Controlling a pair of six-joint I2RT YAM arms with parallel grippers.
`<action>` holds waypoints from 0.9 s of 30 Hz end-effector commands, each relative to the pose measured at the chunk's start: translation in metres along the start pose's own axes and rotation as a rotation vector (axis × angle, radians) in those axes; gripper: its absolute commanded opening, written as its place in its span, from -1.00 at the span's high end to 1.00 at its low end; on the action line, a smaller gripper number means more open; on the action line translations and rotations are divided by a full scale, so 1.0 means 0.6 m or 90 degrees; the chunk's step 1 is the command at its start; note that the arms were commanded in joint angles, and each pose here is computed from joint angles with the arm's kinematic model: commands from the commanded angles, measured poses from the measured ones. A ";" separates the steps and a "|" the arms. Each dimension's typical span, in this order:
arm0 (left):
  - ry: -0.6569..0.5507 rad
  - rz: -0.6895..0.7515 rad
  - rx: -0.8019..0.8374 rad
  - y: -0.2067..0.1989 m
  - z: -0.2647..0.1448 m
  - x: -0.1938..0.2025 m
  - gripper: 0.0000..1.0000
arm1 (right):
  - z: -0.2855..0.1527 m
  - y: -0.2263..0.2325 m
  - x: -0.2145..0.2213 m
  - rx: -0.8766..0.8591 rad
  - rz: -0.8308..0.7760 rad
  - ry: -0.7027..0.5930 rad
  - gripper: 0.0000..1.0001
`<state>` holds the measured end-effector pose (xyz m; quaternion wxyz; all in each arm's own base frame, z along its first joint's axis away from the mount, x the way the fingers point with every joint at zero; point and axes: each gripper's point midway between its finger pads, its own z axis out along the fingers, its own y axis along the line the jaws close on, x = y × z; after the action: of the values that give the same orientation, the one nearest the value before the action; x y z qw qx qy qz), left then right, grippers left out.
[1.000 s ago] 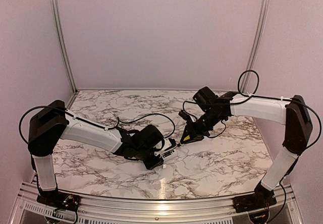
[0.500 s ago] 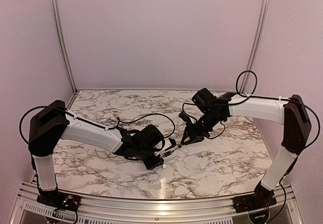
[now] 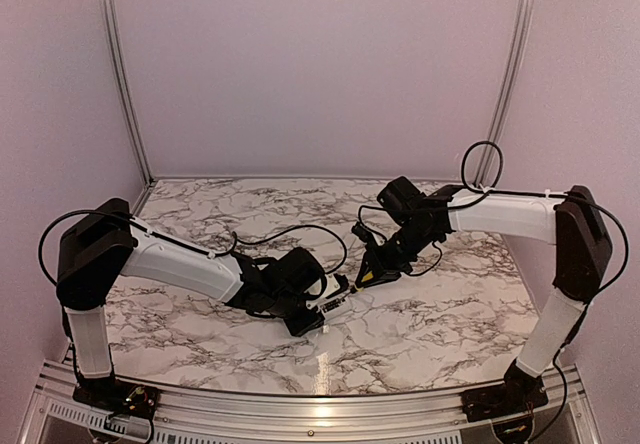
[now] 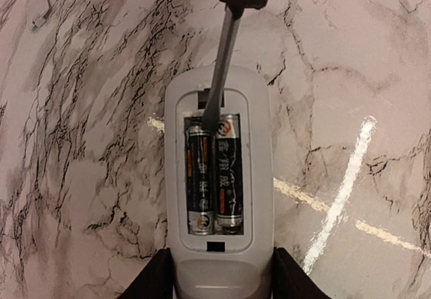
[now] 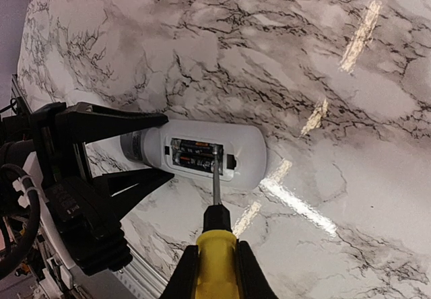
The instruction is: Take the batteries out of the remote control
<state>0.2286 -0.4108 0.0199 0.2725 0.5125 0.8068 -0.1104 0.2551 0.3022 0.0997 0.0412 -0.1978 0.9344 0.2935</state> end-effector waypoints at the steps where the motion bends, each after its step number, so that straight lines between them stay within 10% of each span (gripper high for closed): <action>1: 0.048 0.003 0.006 -0.007 0.016 0.034 1.00 | 0.000 0.007 -0.021 0.007 -0.016 -0.018 1.00; 27: 0.048 0.002 0.010 -0.009 0.022 0.028 1.00 | 0.022 0.004 0.010 -0.024 -0.031 0.012 1.00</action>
<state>0.2287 -0.4112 0.0197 0.2692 0.5120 0.8084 -0.1092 0.2583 0.3025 0.0978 0.0516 -0.2091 0.9322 0.2909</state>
